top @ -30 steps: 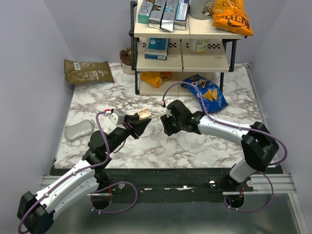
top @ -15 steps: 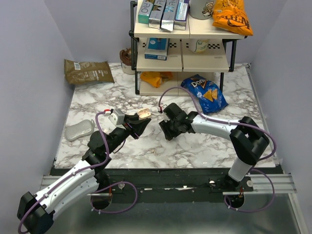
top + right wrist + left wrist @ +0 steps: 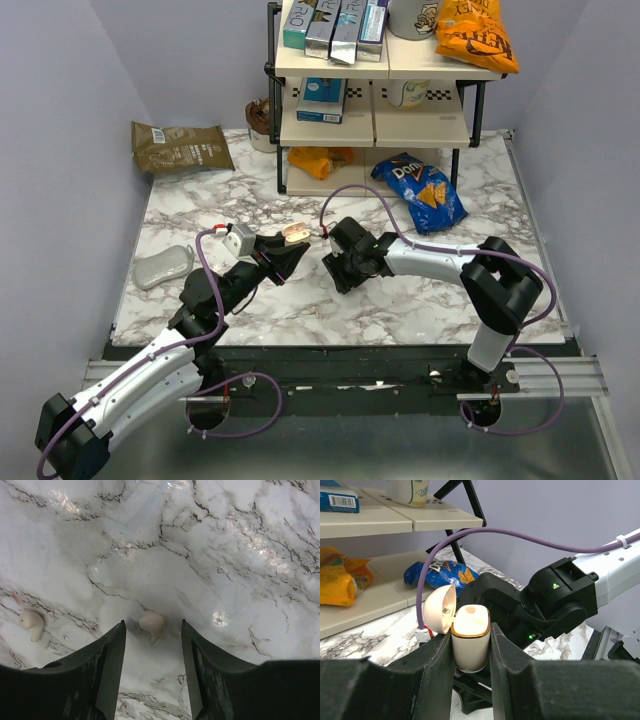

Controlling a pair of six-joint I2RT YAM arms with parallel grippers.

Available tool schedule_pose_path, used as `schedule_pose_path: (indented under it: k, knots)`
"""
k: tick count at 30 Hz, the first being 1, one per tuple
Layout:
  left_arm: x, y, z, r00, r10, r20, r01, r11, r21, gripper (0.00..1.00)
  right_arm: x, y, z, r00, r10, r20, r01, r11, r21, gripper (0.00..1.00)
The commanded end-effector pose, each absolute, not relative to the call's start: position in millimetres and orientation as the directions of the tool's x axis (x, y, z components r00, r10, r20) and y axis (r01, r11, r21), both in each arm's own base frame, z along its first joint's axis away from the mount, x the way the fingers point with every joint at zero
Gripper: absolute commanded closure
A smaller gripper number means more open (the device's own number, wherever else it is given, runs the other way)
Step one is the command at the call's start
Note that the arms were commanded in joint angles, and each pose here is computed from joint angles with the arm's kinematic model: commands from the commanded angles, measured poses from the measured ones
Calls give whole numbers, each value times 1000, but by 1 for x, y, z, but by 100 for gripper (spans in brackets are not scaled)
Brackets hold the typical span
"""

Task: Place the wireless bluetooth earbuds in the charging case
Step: Pick up the earbud from the center of the board.

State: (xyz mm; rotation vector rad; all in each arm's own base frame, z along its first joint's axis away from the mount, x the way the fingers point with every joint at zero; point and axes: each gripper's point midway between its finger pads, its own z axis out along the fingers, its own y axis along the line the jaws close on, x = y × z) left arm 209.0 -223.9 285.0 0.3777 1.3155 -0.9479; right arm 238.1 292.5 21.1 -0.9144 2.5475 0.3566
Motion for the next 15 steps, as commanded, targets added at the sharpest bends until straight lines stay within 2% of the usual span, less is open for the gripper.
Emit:
schedule_pose_path:
  k: [1,10,15]
  knots:
    - [209,-222,291,-22,-384,-923,761,592,-264,100,243,299,18,-710,-531,-463,-636,766,98,44]
    - [208,-220,291,-20,-386,-922,758,596,-266,100,246,303,15,-720,-519,-461,-624,774,103,47]
    - [208,-220,291,-19,-388,-921,757,596,-267,100,244,304,12,-728,-514,-453,-617,779,108,53]
